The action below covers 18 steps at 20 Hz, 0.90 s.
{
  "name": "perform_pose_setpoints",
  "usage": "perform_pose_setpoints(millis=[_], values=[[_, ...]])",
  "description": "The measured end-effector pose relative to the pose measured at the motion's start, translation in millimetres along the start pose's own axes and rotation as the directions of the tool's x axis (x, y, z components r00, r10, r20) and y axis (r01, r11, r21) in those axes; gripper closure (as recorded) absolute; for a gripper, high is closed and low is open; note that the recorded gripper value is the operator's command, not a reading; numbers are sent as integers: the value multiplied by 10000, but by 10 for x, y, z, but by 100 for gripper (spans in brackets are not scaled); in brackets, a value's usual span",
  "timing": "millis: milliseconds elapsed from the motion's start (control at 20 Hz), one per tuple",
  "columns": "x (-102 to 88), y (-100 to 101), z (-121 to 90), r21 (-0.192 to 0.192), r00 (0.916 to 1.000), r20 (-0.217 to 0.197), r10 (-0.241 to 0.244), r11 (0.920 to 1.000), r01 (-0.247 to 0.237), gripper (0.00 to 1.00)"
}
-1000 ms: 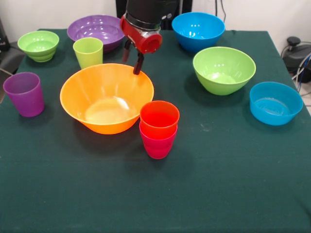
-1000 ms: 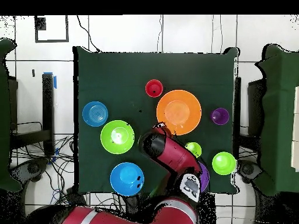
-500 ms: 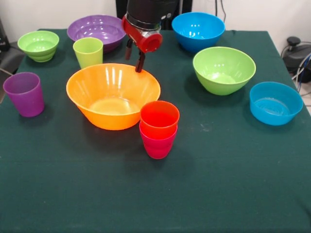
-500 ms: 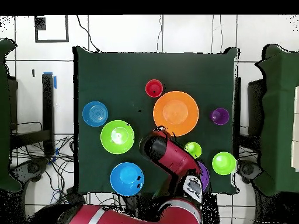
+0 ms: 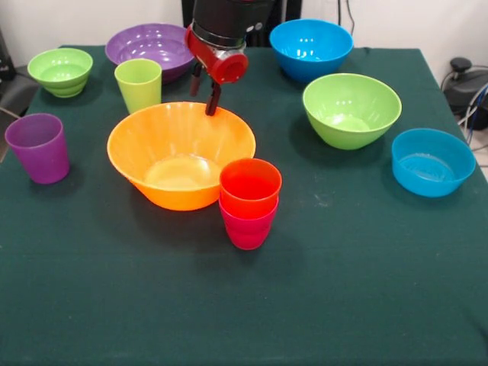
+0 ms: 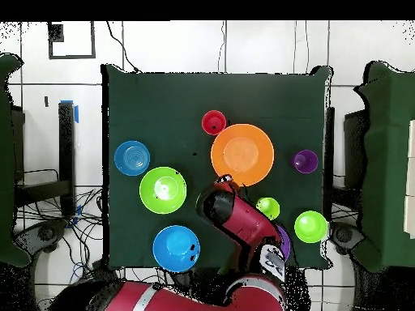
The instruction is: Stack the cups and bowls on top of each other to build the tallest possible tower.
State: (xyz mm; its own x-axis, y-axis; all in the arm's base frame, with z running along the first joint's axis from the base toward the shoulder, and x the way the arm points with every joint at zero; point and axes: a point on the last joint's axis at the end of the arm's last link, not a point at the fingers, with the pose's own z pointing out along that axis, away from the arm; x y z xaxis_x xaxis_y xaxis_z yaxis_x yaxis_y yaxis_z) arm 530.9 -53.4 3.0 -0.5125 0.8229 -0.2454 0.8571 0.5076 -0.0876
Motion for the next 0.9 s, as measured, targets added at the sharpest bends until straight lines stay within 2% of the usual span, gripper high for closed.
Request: perform_pose_setpoints(millis=[500,700,750,900], values=[[69,70,129,-793,9973,732,112,9968,-53,0],[98,80,152,-876,9966,817,110,9961,-38,0],[90,107,128,-958,9951,986,94,9954,1,100],[80,114,113,-988,9943,1058,105,9951,0,100]])
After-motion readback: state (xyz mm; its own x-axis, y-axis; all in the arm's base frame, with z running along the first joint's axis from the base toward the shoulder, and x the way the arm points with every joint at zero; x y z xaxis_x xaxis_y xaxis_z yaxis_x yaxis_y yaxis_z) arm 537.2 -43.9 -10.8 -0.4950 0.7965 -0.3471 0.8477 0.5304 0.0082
